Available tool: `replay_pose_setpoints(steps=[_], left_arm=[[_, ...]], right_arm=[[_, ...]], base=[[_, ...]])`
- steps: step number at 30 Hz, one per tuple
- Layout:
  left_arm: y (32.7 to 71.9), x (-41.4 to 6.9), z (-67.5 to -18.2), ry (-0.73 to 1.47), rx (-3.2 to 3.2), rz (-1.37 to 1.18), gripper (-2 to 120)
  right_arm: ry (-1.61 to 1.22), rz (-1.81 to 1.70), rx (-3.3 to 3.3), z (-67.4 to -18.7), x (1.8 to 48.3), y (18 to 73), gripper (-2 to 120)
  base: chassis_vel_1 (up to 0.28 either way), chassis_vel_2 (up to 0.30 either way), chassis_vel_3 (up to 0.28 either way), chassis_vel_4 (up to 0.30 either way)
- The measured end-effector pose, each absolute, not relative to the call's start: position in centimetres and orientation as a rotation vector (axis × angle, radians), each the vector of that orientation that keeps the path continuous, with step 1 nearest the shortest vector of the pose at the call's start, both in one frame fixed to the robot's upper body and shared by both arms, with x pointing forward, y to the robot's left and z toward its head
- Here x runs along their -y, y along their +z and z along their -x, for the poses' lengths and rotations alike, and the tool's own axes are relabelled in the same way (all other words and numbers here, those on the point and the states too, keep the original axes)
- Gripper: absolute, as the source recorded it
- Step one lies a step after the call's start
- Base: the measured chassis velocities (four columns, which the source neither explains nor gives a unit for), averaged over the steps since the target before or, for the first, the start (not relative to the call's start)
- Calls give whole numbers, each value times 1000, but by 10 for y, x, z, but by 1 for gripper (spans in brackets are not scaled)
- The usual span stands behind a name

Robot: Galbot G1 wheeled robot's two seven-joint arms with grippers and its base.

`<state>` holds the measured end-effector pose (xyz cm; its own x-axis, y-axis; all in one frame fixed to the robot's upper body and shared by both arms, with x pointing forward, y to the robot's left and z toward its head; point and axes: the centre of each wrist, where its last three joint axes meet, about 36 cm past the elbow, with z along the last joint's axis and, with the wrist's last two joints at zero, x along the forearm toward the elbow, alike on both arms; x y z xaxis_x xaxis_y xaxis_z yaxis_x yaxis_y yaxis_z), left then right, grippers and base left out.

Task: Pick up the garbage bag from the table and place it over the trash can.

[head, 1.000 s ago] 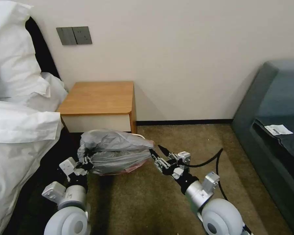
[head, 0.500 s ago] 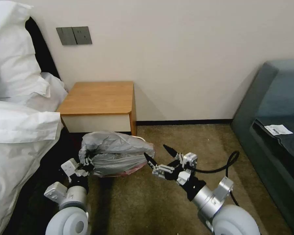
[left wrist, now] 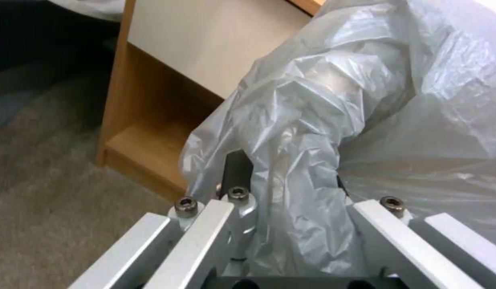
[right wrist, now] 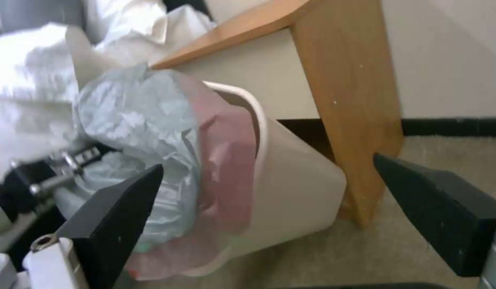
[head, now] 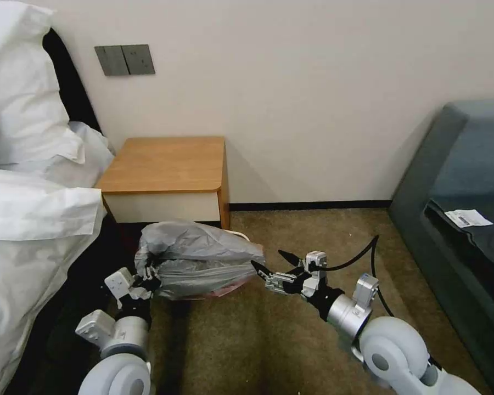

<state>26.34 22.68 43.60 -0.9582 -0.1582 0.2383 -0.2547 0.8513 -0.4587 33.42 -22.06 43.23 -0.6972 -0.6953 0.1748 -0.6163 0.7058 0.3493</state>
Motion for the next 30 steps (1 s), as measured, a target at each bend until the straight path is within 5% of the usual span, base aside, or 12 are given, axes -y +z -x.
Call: replay_pose_setpoints(steps=[18,30], left_arm=[[433,-223,-259,711,2836,-325,9],[430,-223,-259,698,2832,-322,9]], right_arm=[[-159,-1199,2654,-371,214,436,100],[-118,-1227,2648,-373,214,439,59]], base=[[0,0,0,0],[0,0,0,0]])
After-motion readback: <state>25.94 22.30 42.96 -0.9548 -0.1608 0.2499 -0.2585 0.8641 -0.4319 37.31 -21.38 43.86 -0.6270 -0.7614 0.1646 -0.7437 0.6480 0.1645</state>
